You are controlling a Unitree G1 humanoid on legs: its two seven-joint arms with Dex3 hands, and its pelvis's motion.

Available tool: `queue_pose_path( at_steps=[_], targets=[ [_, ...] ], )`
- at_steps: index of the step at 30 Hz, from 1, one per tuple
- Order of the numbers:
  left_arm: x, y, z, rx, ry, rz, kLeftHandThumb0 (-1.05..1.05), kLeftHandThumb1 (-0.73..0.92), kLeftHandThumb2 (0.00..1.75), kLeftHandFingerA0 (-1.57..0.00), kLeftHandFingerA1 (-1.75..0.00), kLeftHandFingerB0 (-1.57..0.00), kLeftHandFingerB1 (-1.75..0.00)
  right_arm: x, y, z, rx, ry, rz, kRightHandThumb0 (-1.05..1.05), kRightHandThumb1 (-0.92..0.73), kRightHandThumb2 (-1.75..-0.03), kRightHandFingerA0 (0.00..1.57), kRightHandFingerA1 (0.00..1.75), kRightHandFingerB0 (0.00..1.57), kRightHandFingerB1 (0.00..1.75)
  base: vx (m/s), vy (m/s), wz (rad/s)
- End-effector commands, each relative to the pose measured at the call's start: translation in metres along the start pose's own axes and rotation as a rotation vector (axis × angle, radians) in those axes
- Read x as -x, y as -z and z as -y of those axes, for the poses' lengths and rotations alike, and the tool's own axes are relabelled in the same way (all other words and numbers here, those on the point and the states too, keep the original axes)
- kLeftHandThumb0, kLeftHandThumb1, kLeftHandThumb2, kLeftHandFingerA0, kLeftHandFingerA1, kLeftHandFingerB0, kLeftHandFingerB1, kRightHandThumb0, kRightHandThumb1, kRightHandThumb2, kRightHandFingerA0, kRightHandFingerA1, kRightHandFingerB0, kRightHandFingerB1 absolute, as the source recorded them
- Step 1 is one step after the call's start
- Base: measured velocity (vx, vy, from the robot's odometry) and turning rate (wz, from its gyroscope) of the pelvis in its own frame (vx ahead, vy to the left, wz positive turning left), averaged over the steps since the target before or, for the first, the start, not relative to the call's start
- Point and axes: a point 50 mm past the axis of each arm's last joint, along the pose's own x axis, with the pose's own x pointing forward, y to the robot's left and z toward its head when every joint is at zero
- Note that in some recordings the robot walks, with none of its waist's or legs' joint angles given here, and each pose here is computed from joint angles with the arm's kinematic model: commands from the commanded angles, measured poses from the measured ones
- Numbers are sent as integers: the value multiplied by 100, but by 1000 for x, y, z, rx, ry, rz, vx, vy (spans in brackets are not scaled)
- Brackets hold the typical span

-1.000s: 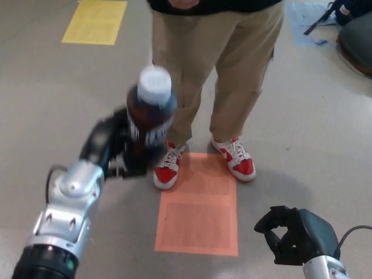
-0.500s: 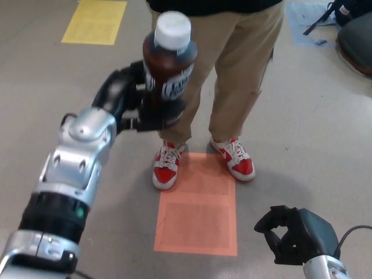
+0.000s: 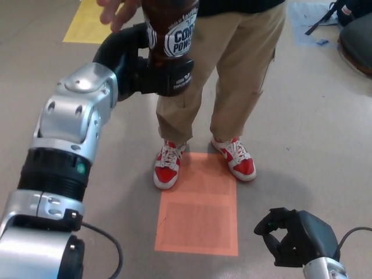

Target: The robot recieved a bottle of protein shake from a person using its left hand and then shake the protein up and down 2 two times and hand it back to the person

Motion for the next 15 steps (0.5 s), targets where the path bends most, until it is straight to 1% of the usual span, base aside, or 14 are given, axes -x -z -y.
queue_pose_path(
  at_steps=[1, 3, 4, 5, 6, 8, 9, 10, 11, 12, 13, 14, 15],
  targets=[
    [2, -6, 2, 119, 53, -153, -23, 77, 62, -108, -81, -70, -77, 10, 11, -3, 29, -12, -5, -50, -57, -101, 92, 83, 91, 70, 0, 0, 0],
    [3, -9, 3, 125, 54, -152, -23, 76, 62, -109, -81, -70, -77, 10, 11, -3, 34, -13, -3, -49, -57, -101, 92, 86, 93, 70, 0, 0, 0],
    [2, -11, 3, 123, 52, -152, -23, 78, 63, -110, -80, -70, -72, 9, 11, -3, 30, -14, -6, -48, -55, -102, 91, 92, 92, 70, 0, 0, 0],
    [2, -13, 3, 121, 49, -152, -23, 78, 63, -110, -80, -70, -72, 9, 11, -2, 26, -16, -10, -48, -55, -102, 91, 92, 92, 70, 0, 0, 0],
    [2, -15, 4, 118, 47, -147, -23, 78, 63, -112, -79, -71, -77, 9, 11, -2, 21, -10, -12, -47, -53, -104, 93, 96, 93, 71, 0, 0, 0],
    [3, -16, 4, 121, 49, -147, -23, 79, 63, -111, -79, -71, -75, 9, 11, -2, 18, -7, -14, -47, -53, -102, 94, 94, 94, 70, 0, 0, 0],
    [3, -17, 5, 124, 49, -145, -23, 78, 64, -111, -77, -66, -63, 8, 11, -2, 15, -7, -16, -47, -52, -99, 95, 91, 94, 71, 0, 0, 0],
    [3, -18, 5, 127, 49, -142, -23, 78, 64, -111, -77, -66, -63, 8, 11, -2, 13, -6, -19, -47, -52, -99, 95, 91, 94, 71, 0, 0, 0],
    [3, -19, 6, 132, 52, -142, -22, 78, 63, -112, -79, -55, -53, 9, 11, -2, 12, -7, -19, -49, -54, -99, 94, 87, 94, 71, 0, 0, 0],
    [3, -19, 7, 137, 55, -143, -22, 78, 63, -112, -79, -55, -53, 9, 12, -2, 13, -7, -20, -49, -54, -99, 94, 87, 94, 71, 0, 0, 0],
    [3, -20, 7, 127, 51, -138, -23, 79, 63, -110, -75, -76, -73, 8, 11, -2, 13, -10, -19, -50, -55, -100, 94, 84, 92, 70, 0, 0, 0],
    [4, -21, 7, 114, 50, -133, -27, 78, 63, -104, -66, -74, -60, 8, 11, -2, 12, -11, -20, -50, -55, -99, 94, 84, 93, 71, 0, 0, 0],
    [4, -21, 7, 102, 52, -129, -27, 78, 63, -104, -66, -74, -60, 7, 10, -1, 10, -9, -20, -50, -55, -99, 94, 84, 93, 71, 0, 0, 0]
  ],
)
